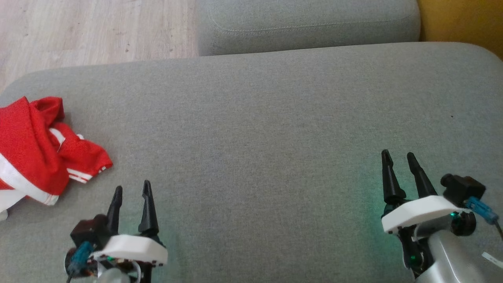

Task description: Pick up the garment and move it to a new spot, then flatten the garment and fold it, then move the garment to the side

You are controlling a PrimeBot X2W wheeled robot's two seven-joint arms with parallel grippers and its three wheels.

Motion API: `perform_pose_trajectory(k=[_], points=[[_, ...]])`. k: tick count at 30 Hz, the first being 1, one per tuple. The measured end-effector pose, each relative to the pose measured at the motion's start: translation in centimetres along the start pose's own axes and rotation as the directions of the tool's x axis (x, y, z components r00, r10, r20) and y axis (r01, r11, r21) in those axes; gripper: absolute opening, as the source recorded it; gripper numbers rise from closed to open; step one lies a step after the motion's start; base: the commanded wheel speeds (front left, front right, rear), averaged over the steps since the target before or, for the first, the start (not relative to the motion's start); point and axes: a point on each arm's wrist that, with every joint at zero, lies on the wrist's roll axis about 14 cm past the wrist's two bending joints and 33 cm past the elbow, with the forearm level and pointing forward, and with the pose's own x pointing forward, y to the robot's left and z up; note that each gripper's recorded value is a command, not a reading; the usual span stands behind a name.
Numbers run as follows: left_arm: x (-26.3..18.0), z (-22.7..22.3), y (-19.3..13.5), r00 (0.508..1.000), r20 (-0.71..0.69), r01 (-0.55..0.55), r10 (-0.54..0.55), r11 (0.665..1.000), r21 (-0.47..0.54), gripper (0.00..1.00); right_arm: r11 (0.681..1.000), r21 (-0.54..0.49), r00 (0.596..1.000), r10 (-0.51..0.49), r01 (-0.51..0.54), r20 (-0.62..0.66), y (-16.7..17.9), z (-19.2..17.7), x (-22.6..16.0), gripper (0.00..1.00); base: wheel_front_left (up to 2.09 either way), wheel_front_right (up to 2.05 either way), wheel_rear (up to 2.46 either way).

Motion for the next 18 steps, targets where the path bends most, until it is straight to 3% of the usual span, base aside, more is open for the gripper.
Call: perform_pose_trajectory(k=[18], points=[[0.15, 0.09, 0.01, 1.0, 0.02, -0.006, 0.002, 0.979, 0.201, 1.0, 0.973, -0.227, 0.999, 0.041, -0.04, -0.003, 0.5, -0.39, -0.34, 1.0, 0.0, 0.0, 0.0]])
